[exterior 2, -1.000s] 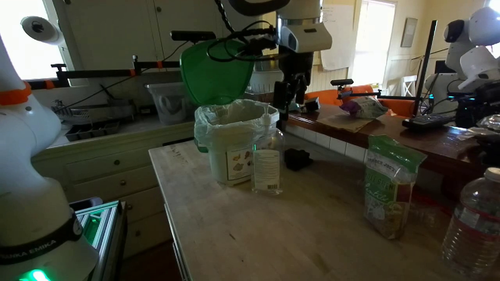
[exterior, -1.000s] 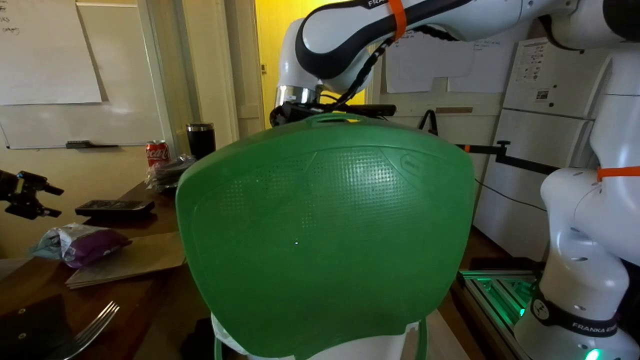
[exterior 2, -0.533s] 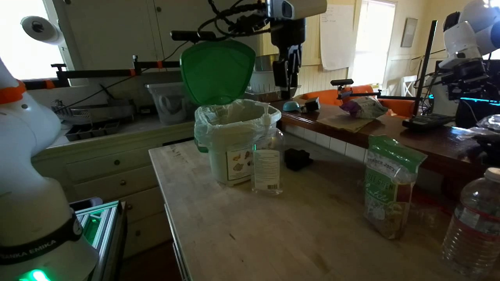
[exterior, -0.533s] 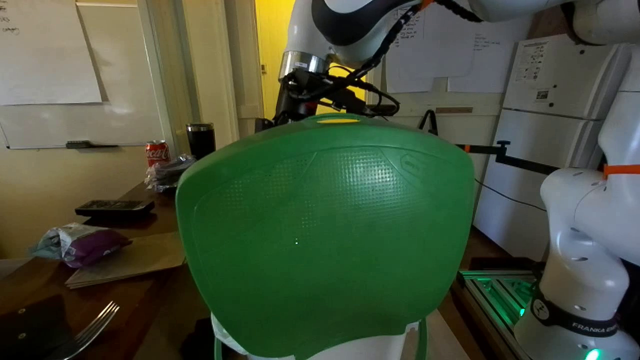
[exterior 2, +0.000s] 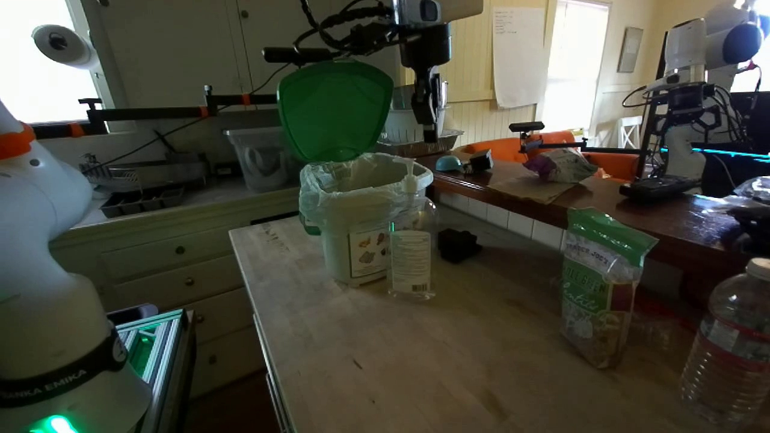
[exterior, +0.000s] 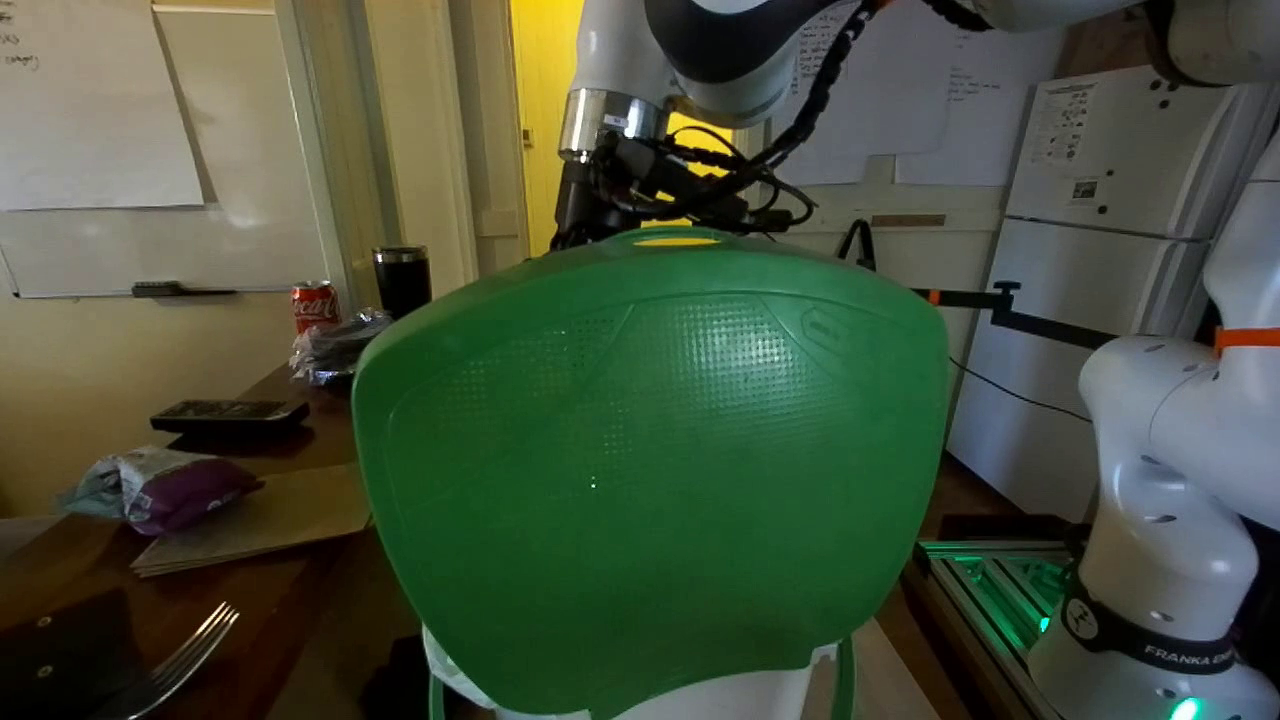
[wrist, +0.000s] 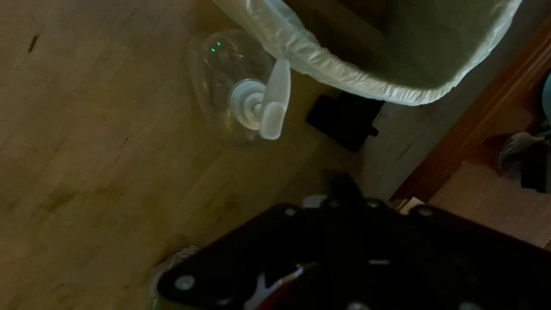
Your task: Move the pump bottle forwards.
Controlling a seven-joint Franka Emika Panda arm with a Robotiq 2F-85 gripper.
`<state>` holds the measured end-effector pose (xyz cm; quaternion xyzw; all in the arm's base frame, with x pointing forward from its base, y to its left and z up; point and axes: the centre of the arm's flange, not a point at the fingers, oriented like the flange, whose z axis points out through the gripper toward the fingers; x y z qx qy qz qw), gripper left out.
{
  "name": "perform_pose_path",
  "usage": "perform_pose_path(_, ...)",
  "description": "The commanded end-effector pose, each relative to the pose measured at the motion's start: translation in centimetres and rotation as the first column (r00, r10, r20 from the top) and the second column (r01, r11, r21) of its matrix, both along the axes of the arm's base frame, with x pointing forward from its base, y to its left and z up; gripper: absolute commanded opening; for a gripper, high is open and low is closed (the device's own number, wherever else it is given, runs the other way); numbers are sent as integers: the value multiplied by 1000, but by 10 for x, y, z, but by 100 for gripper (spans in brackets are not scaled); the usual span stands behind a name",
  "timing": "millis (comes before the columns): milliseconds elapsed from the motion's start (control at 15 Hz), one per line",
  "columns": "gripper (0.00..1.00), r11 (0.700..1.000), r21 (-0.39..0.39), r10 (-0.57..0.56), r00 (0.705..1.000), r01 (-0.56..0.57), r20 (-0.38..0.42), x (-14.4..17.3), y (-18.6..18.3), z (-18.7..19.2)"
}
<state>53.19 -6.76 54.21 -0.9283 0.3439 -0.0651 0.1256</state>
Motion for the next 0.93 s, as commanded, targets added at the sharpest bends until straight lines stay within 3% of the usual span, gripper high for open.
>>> perform_pose_path(0,0,997,-67,44,999,-45,-10,-17,4,-9)
perform_pose_path(867,0,989,-112,84,993,-92,-78,-36,7,-11)
